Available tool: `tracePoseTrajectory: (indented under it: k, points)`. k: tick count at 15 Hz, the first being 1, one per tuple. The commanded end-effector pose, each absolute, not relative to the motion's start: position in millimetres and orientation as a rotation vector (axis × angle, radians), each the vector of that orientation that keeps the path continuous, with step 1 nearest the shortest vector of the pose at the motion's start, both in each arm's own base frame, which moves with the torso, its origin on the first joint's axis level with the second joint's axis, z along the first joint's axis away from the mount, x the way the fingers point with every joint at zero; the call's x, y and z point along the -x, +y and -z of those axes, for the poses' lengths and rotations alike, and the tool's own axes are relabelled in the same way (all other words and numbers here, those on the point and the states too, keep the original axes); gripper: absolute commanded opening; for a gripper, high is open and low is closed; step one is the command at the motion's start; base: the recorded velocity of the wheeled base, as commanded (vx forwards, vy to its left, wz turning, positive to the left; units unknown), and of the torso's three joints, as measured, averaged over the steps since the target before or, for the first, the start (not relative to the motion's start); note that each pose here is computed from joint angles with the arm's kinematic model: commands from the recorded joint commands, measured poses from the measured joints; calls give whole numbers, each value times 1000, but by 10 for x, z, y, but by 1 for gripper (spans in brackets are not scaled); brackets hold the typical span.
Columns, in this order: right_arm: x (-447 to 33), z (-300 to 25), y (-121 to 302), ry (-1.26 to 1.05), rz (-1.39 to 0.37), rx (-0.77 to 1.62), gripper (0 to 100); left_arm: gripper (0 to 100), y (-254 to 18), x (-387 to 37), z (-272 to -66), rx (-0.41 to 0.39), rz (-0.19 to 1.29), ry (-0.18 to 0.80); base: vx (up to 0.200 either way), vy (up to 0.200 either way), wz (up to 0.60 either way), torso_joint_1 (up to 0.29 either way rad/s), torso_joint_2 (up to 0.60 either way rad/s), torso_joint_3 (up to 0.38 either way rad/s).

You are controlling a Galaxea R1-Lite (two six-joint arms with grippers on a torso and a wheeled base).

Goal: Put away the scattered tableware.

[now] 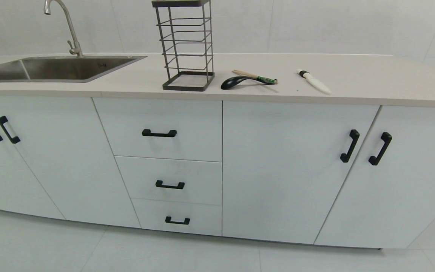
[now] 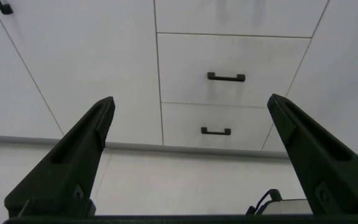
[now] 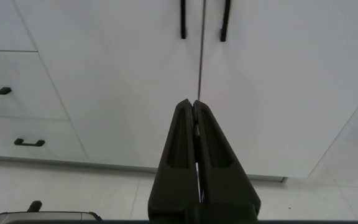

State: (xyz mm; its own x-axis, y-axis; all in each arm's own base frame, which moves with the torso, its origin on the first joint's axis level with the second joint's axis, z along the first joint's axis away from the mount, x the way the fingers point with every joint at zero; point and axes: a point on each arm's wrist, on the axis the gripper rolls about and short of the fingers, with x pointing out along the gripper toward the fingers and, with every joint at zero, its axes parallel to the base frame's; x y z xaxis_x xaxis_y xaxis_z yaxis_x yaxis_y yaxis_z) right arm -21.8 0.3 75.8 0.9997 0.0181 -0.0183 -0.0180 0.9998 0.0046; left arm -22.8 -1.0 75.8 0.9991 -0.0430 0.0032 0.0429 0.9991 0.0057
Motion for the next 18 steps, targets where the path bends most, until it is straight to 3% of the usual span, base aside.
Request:
tracePoseTrajectory:
  k: [1,7,10,11,12,13,15,18]
  points:
    - [216,-758,3,20,-18,-5,0,100,-10,228,-758,-6,43,-3,0,0,0,0,0,0]
    - [216,-758,3,20,-18,-5,0,100,-12,228,-758,9,54,-3,0,0,0,0,0,0]
    - [216,-758,3,20,-18,-5,0,100,-22,229,-763,-33,97,-9,0,0,0,0,0,0]
    - [216,-758,3,20,-18,-5,0,100,-23,269,-955,-33,99,-130,0,0,0,0,0,0]
    - [216,-758,3,20,-18,-5,0,100,-29,365,-1297,-38,102,-275,0,0,0,0,0,0]
    - [216,-758,3,20,-18,-5,0,100,-34,384,-1585,-45,137,-297,0,0,0,0,0,0]
    - [216,-758,3,20,-18,-5,0,100,-54,250,-1688,-79,234,-210,0,0,0,0,0,0]
    - [216,-758,3,20,-18,-5,0,100,-93,-115,-1706,-250,425,-38,0,0,0,0,0,0]
